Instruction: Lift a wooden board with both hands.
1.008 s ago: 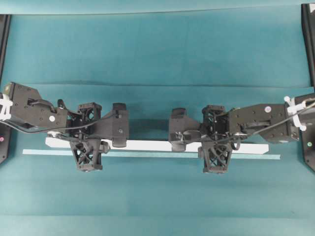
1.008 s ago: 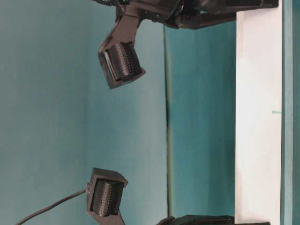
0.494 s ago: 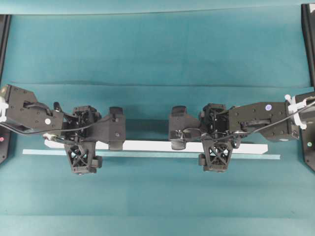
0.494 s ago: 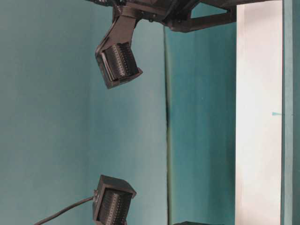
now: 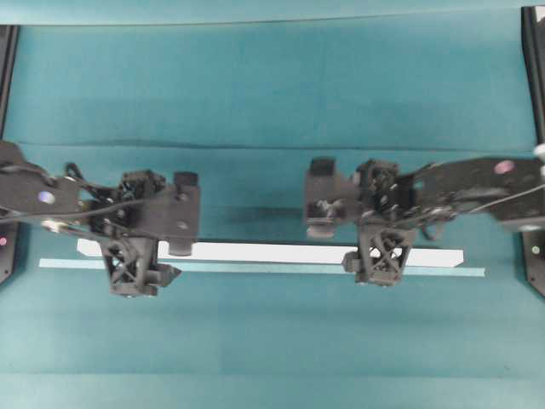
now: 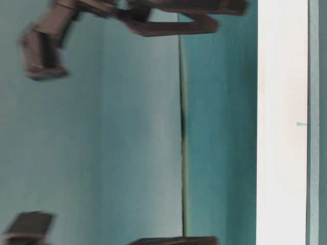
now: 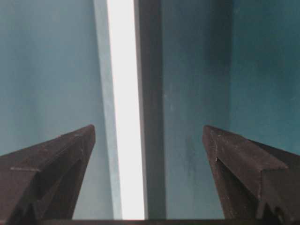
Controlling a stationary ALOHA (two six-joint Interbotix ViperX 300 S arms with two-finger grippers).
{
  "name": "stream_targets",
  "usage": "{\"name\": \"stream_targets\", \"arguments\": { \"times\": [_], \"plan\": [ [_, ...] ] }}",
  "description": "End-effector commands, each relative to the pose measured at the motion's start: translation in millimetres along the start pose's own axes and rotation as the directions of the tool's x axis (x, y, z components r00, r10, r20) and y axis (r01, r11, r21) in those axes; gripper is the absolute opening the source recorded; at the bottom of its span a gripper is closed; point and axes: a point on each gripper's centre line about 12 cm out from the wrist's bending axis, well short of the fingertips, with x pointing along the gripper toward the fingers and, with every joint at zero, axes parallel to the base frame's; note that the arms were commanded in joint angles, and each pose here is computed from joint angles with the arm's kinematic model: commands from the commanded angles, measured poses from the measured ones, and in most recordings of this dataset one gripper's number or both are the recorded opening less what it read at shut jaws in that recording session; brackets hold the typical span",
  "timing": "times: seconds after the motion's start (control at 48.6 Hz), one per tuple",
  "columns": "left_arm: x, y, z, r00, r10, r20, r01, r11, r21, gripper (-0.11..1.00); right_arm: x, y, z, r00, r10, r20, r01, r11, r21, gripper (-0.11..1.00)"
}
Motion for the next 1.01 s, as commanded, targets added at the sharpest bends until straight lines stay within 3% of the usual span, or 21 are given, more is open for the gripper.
{"name": "stream_targets", "arguments": {
  "times": [0.0, 0.226, 0.473, 0.576, 0.782, 0.988],
  "plan": [
    [-21.2, -0.1, 11.8, 0.997, 0.0, 0.08, -0.001, 1.0, 0.013, 0.98, -18.0, 1.2, 7.7, 0.998, 0.003, 0.06, -0.003, 1.0, 0.002, 0.94],
    [-58.3, 0.5, 22.1, 0.979, 0.001, 0.206, -0.006, 1.0, 0.024, 0.98, -57.1, 2.5, 12.6, 0.985, 0.009, 0.172, -0.009, 1.0, -0.002, 0.94],
    [-92.2, 0.9, 27.9, 0.94, 0.002, 0.341, -0.01, 1.0, 0.022, 0.98, -94.0, 3.0, 6.5, 0.953, 0.015, 0.303, -0.012, 1.0, -0.01, 0.94],
    [-104.9, 1.4, 24.8, 0.923, 0.004, 0.384, -0.012, 1.0, 0.02, 0.98, -105.3, 2.7, 1.1, 0.926, 0.017, 0.378, -0.014, 1.0, -0.011, 0.94],
    [-127.4, 1.5, 21.2, 0.879, 0.004, 0.477, -0.012, 1.0, 0.014, 0.98, -136.3, 2.3, -9.4, 0.83, 0.023, 0.557, -0.019, 1.0, -0.013, 0.94],
    [-146.5, 2.7, 20.4, 0.826, 0.009, 0.563, -0.014, 1.0, 0.005, 0.98, -155.0, 1.3, -25.1, 0.796, 0.024, 0.605, -0.022, 1.0, -0.011, 0.94]
  ]
}}
